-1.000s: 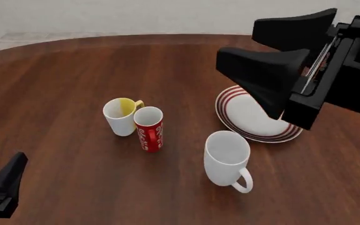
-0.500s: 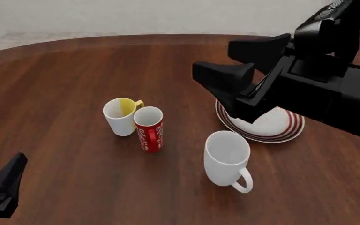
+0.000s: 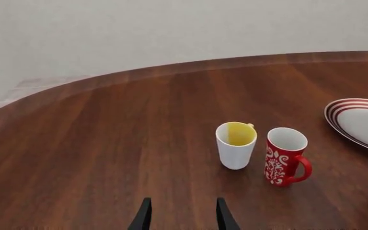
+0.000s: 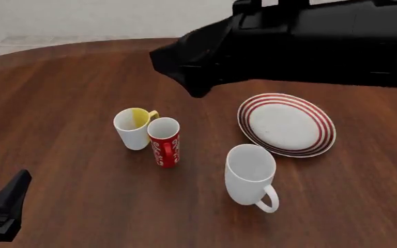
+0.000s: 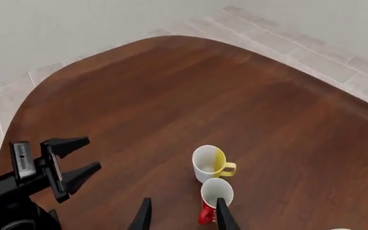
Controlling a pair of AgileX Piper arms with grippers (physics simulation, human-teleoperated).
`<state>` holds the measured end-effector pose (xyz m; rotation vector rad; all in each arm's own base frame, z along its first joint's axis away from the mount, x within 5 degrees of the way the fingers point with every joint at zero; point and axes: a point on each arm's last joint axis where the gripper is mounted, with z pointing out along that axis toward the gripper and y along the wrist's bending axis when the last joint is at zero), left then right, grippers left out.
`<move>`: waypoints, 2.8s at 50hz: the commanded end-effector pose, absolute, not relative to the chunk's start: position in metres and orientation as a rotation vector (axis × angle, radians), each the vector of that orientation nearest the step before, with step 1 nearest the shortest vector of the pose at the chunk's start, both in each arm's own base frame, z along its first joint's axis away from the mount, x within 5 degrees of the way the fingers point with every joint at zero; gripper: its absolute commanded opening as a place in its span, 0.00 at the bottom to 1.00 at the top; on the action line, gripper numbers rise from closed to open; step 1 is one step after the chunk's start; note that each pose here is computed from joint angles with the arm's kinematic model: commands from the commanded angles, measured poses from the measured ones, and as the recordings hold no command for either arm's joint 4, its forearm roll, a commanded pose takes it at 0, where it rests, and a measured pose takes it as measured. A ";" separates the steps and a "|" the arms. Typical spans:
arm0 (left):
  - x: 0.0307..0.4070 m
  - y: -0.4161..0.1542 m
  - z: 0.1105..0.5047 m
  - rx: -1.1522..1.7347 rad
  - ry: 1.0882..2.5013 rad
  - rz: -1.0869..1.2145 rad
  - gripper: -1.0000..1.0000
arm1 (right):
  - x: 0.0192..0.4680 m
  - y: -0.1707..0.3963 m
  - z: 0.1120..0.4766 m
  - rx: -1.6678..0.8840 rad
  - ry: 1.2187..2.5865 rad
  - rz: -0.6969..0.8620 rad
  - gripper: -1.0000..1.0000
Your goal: Pick up the red mug and put it on the plate
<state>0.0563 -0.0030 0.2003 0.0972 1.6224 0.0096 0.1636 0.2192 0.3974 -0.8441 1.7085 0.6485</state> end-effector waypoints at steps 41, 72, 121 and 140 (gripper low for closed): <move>0.056 -0.003 0.200 0.094 1.625 0.013 1.00 | 0.230 0.269 0.351 -0.751 1.992 0.610 1.00; 0.056 -0.002 0.200 0.089 1.627 0.017 1.00 | 0.250 0.269 0.298 -0.621 2.093 0.625 1.00; 0.053 -0.002 0.216 0.088 1.621 0.023 1.00 | 0.264 0.257 0.247 -0.501 2.186 0.612 1.00; 0.053 -0.002 0.217 0.087 1.626 0.023 1.00 | 0.268 0.257 0.240 -0.502 2.192 0.602 1.00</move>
